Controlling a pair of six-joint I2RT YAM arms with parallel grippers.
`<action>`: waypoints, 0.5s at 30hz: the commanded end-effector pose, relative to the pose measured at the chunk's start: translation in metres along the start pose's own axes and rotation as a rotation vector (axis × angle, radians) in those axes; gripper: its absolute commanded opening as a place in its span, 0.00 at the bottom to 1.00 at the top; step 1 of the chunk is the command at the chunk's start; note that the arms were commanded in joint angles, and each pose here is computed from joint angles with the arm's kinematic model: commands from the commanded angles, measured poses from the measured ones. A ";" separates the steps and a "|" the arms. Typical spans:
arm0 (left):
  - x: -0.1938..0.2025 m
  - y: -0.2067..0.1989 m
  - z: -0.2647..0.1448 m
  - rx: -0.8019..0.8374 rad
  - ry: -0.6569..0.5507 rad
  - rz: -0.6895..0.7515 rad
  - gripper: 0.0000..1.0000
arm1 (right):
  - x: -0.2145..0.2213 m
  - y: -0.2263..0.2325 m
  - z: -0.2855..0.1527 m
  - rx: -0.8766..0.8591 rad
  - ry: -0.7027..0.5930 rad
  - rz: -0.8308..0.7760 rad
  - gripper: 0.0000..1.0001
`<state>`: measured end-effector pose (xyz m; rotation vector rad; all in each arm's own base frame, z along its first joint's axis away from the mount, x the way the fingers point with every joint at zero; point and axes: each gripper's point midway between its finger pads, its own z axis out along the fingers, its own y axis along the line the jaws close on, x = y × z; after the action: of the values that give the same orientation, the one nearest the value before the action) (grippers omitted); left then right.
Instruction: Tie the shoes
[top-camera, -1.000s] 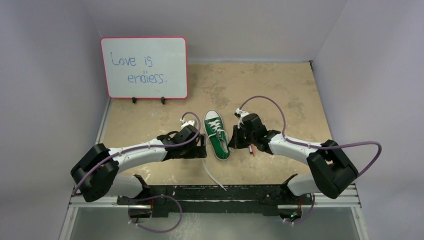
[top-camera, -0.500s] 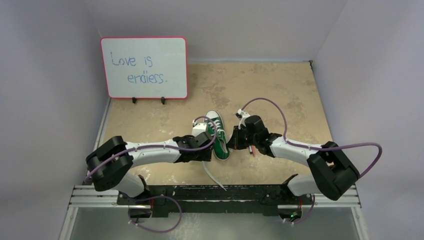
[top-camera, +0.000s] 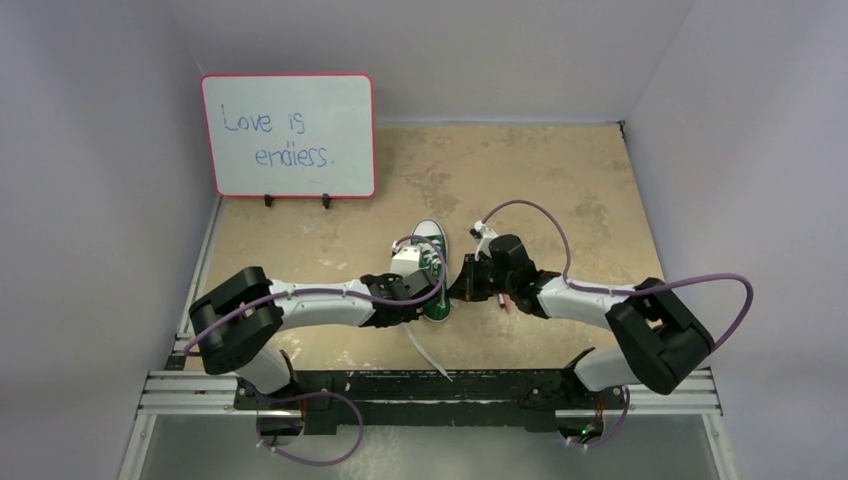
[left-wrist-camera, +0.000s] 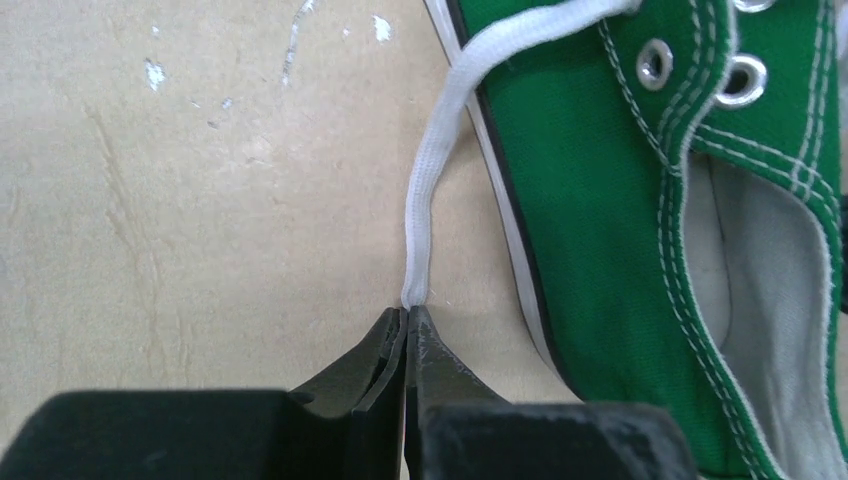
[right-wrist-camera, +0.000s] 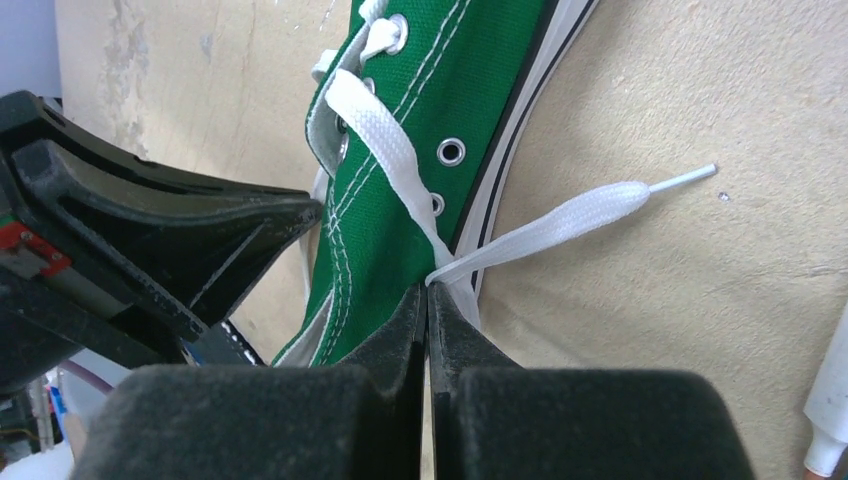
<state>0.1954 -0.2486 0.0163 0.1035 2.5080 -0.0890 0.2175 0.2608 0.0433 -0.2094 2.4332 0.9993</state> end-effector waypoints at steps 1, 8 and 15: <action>0.003 0.032 0.004 -0.101 0.031 0.009 0.00 | 0.008 0.011 -0.001 -0.064 0.002 0.034 0.00; -0.034 0.035 -0.018 0.003 -0.089 -0.128 0.00 | 0.013 0.007 -0.011 -0.038 -0.004 0.074 0.00; -0.041 0.056 -0.020 -0.035 -0.098 -0.126 0.00 | -0.033 -0.020 -0.047 0.131 -0.160 0.048 0.00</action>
<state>0.2161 -0.2048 0.0526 -0.0815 2.4299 -0.1439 0.2090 0.2414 0.0563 -0.0924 2.4158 0.9910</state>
